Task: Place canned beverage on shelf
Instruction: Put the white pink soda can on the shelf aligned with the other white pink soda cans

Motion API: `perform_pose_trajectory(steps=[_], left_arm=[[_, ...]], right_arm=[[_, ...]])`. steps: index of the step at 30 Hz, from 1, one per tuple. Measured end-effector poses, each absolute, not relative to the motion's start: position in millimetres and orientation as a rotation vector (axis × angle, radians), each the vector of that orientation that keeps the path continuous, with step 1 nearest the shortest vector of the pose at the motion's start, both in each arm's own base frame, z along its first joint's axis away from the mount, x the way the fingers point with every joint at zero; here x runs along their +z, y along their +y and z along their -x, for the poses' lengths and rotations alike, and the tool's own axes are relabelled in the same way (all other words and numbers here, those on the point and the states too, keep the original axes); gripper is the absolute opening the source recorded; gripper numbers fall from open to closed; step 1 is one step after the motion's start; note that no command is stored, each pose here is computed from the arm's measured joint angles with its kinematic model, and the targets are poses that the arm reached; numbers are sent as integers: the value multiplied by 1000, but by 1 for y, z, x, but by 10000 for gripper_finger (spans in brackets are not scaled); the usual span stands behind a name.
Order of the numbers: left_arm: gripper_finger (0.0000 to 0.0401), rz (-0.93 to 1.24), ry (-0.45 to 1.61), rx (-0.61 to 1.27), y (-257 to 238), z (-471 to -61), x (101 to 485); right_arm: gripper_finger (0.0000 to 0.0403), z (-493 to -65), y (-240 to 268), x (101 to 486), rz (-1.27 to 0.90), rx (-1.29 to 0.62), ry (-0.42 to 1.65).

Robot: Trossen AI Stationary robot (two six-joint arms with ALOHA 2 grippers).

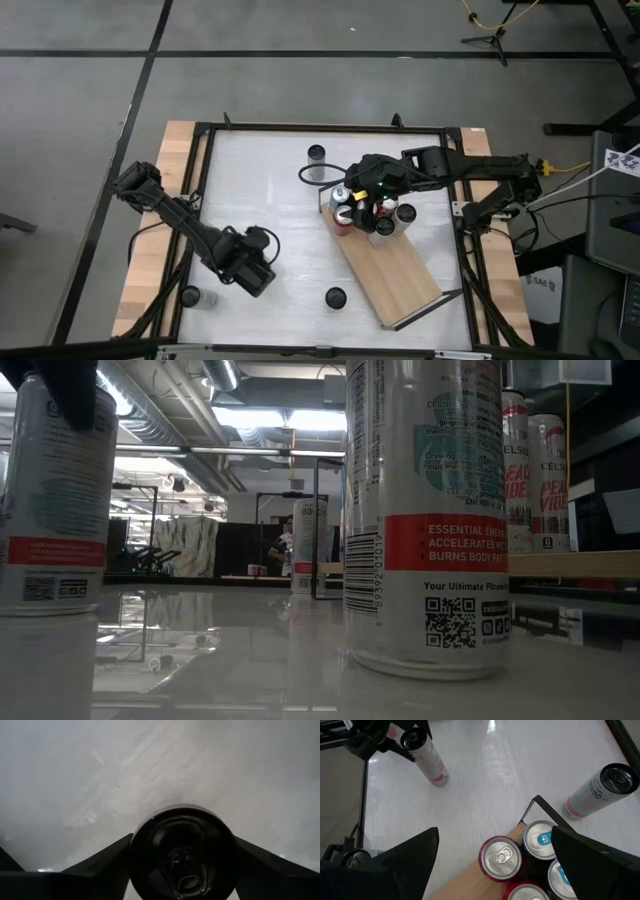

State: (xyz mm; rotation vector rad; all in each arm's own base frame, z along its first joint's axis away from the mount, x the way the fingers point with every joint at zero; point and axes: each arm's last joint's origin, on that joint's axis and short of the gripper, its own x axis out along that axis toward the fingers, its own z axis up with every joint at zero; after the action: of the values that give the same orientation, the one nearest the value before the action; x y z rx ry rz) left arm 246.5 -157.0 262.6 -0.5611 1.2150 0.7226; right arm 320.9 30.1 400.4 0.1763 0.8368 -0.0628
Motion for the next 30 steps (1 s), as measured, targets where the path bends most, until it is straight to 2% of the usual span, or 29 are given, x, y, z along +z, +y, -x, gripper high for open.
perform_pose_trajectory(steps=[4,20,30], left_arm=[[236,653,1177,800,-154,-248,263],[250,1081,954,1180,-114,-269,263],[253,1179,871,1278,-79,-283,263]], right_arm=[[374,-321,30,400,-178,-63,837],[374,-324,30,404,-184,-57,786],[374,-327,31,406,-184,-51,754]])
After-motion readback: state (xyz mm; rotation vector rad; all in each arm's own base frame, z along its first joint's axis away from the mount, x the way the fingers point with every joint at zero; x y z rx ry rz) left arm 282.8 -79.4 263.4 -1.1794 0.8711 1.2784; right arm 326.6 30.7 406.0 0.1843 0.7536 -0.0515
